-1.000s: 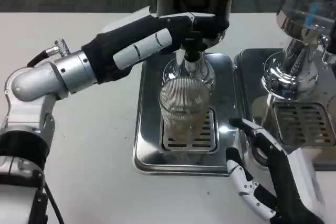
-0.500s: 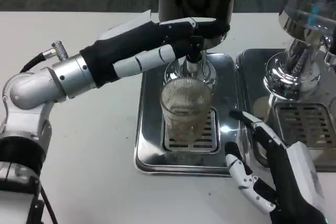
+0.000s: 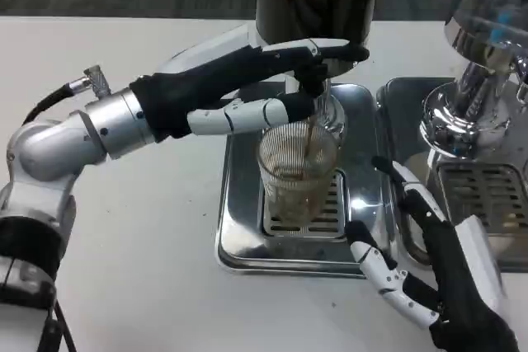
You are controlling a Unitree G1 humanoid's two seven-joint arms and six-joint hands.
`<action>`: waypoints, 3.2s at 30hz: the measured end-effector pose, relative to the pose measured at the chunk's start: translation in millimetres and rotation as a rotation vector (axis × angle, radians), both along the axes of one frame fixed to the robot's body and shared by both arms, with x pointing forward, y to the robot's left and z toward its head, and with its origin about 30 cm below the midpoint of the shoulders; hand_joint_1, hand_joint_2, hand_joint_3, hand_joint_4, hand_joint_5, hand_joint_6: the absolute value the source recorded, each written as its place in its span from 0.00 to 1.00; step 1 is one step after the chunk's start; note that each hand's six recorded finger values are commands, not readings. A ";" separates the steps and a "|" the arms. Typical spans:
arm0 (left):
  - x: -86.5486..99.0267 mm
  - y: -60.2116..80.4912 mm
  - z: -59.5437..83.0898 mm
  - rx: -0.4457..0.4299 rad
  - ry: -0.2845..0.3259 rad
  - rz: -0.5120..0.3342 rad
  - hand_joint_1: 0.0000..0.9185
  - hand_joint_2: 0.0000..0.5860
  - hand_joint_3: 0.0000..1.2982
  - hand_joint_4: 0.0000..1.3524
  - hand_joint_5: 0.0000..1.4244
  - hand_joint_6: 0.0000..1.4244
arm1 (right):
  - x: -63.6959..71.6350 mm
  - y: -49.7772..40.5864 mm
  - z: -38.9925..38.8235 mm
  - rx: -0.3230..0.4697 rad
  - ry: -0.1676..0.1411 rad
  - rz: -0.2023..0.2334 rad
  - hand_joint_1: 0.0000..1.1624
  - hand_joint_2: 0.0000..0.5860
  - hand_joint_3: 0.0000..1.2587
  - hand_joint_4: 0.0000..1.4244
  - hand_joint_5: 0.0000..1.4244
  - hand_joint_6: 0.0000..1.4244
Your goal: Grasp the cup under the faucet to collect the drink, then remove the cup.
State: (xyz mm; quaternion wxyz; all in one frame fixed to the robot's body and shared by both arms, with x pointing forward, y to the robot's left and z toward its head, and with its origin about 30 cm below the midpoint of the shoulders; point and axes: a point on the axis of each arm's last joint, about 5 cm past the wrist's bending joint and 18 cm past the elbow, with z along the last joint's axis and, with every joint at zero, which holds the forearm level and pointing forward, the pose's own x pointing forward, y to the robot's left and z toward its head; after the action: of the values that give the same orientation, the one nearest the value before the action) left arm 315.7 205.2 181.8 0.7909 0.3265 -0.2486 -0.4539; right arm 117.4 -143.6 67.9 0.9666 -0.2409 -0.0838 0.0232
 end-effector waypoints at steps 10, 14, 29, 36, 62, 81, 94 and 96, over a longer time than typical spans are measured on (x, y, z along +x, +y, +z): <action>-1.8 0.1 -1.8 0.007 -0.017 0.006 0.00 0.35 0.13 0.03 0.04 0.02 | 13.5 -6.9 -2.1 0.099 0.060 0.093 0.54 0.37 0.00 0.00 0.00 0.06; -2.5 0.6 -2.7 0.005 -0.018 0.008 0.00 0.35 0.13 0.03 0.04 0.02 | 23.2 -13.0 -2.8 0.112 0.082 0.158 0.59 0.35 0.00 0.00 0.00 0.06; -5.4 2.5 -5.8 0.001 -0.018 0.010 0.00 0.35 0.13 0.04 0.04 0.03 | 38.5 -14.8 -14.8 0.225 0.063 0.174 0.65 0.34 0.00 0.00 0.00 0.09; -6.0 3.5 -5.8 0.002 -0.020 0.011 0.00 0.35 0.14 0.05 0.05 0.03 | 46.2 -7.5 -20.1 0.221 0.042 0.176 0.65 0.34 0.00 0.00 0.00 0.09; -11.8 13.3 -9.4 0.017 -0.006 0.033 0.00 0.35 0.16 0.06 0.05 0.03 | 71.4 -3.8 -22.6 0.167 0.052 0.183 0.64 0.35 0.00 0.00 0.00 0.08; -13.2 13.7 -8.8 0.015 -0.008 0.033 0.00 0.35 0.16 0.07 0.05 0.03 | 84.6 7.8 -21.7 0.164 0.066 0.209 0.63 0.36 0.00 0.00 0.00 0.07; -15.4 15.8 -9.4 0.015 -0.013 0.040 0.00 0.36 0.16 0.07 0.05 0.03 | 92.0 10.7 -20.7 0.156 0.075 0.220 0.59 0.37 0.00 0.00 0.00 0.07; -16.1 15.9 -10.1 0.012 -0.013 0.042 0.00 0.36 0.16 0.07 0.05 0.03 | 92.9 10.8 -20.7 0.153 0.079 0.220 0.59 0.37 0.00 0.00 0.00 0.07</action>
State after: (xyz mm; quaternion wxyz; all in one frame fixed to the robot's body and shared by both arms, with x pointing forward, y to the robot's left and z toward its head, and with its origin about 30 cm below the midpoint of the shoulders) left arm 299.7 221.1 171.7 0.7967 0.3396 -0.2440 -0.4364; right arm 210.3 -132.8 47.2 0.9763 -0.1548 -0.0733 0.1320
